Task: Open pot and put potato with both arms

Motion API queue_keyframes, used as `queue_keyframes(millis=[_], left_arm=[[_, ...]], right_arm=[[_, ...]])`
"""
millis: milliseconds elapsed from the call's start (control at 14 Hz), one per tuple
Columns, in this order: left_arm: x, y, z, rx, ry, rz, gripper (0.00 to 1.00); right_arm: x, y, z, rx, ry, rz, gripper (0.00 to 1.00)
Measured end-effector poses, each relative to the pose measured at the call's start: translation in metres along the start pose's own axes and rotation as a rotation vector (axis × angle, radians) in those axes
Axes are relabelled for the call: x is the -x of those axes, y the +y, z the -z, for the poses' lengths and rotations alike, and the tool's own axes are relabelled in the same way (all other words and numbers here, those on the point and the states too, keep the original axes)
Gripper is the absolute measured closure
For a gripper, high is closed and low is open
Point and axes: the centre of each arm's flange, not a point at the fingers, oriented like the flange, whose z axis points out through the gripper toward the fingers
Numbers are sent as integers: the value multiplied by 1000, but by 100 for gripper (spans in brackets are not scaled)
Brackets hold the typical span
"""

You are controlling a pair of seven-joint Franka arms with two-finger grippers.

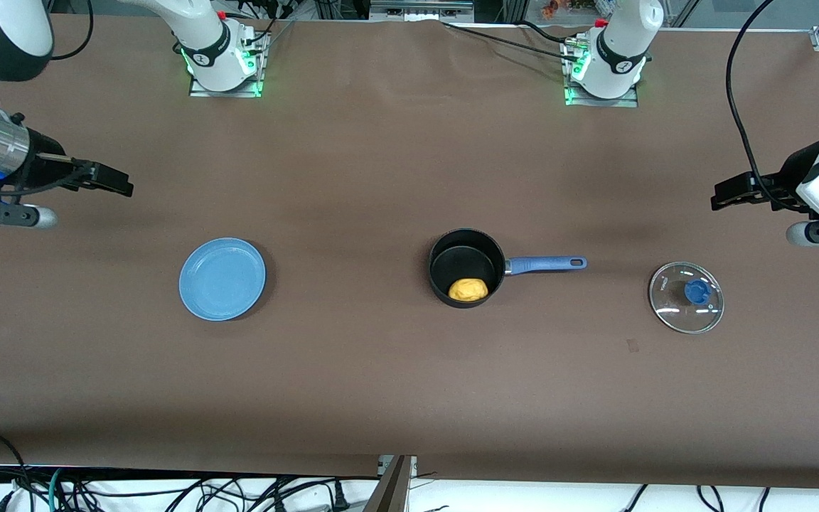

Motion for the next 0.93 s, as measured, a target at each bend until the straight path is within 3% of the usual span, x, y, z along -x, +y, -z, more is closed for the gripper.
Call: queue_keyframes(millis=[929], left_arm=[[-2,-16,-4,-28,-7,-21,0]], right_arm=[[-6,1,-12,5,-22,39,0]])
